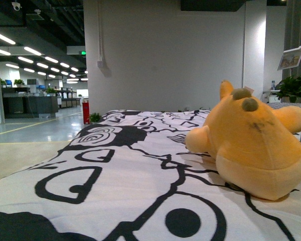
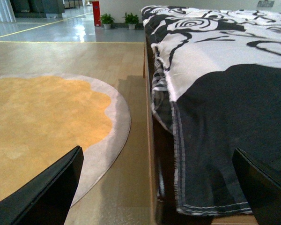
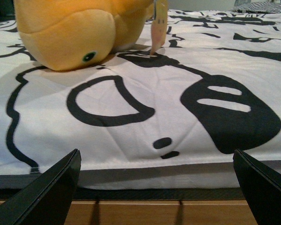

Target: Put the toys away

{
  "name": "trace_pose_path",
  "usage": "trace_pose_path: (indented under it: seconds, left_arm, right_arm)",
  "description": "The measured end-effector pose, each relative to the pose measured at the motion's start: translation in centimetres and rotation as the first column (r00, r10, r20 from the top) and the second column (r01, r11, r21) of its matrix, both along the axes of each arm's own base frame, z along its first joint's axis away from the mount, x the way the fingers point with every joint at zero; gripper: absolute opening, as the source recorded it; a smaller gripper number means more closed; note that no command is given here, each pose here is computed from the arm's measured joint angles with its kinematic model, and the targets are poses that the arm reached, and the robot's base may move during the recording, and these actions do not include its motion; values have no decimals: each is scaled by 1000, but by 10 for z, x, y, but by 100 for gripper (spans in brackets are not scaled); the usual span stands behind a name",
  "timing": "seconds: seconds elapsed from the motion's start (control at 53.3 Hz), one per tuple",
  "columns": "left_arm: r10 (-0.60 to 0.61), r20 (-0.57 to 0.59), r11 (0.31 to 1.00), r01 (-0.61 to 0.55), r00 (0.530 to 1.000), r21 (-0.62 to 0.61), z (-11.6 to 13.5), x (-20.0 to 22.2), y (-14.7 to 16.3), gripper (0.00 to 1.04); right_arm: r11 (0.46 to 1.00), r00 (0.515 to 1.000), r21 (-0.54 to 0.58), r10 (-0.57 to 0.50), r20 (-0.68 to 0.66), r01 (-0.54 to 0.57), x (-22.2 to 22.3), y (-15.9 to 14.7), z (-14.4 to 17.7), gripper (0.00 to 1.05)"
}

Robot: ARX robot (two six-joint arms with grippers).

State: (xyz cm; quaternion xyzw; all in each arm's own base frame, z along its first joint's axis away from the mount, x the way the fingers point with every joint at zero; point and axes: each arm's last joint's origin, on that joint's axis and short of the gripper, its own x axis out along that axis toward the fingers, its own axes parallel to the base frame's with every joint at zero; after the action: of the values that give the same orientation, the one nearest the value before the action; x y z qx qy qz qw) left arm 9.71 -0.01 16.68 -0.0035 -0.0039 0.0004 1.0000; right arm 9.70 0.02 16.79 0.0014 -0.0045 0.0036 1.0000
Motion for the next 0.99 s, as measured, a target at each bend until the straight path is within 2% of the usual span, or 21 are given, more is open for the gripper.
trace_pose_path:
  seconds: [0.356, 0.413, 0.488, 0.826, 0.994]
  left_arm:
    - [0, 0, 1000, 0, 1000, 0, 0, 0, 0, 98]
    - [0, 0, 1000, 0, 1000, 0, 0, 0, 0, 98]
    - [0, 0, 1000, 0, 1000, 0, 0, 0, 0, 98]
    - [0, 0, 1000, 0, 1000, 0, 0, 0, 0, 98]
    - [0, 0, 1000, 0, 1000, 0, 0, 0, 0, 98]
  right_arm:
    - [1000, 1000, 0, -3, 1, 3, 0, 0, 0, 98]
    - [991, 994, 71, -113, -8, 113, 1, 0, 0, 98]
    - [977, 987, 137, -160, -19, 161, 5, 2, 0, 98]
    - [973, 993, 217, -97, 74, 79, 36, 19, 42, 98]
    - [973, 989, 229, -62, 132, 30, 66, 44, 70, 98]
